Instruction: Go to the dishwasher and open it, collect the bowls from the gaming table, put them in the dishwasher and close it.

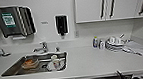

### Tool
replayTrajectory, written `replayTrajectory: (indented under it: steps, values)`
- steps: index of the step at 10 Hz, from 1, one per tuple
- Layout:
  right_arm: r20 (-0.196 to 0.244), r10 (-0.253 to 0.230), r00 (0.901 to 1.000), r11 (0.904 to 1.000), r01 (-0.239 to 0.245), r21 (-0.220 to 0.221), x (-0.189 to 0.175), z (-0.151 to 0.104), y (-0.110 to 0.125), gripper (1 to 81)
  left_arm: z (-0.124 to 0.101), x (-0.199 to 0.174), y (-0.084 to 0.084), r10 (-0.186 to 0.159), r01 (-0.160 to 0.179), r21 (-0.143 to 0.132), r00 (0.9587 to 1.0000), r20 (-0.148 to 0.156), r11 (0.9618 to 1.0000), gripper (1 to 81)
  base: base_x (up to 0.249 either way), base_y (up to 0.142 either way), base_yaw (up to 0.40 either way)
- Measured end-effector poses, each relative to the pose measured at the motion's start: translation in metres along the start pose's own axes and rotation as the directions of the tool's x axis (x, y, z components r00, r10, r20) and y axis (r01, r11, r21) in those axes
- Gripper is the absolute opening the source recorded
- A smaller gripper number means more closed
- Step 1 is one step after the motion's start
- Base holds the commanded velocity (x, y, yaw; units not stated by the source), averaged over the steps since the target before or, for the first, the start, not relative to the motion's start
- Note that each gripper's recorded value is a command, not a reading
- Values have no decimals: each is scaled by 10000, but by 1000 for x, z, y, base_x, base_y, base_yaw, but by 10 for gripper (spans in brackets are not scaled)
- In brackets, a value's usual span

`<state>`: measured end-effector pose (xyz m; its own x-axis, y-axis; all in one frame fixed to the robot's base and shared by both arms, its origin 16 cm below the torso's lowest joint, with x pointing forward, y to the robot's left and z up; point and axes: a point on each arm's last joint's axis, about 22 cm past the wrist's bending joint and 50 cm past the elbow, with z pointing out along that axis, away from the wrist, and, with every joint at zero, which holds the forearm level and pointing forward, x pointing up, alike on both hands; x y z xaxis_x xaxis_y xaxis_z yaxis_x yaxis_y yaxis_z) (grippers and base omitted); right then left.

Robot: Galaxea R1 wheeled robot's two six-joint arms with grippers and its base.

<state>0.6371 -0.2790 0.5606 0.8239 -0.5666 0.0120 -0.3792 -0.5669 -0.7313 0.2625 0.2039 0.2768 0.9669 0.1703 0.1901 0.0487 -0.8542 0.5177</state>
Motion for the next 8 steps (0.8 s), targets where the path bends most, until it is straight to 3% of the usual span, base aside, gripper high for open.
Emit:
replayTrajectory:
  steps: [8]
  values:
    - [-806, 149, 9966, 9999, -146, 33, 6, 4, 23, 811, 1, 0, 1, -7, 7, -10, 10000, -6, 10000, 811, 0, 0, 0]
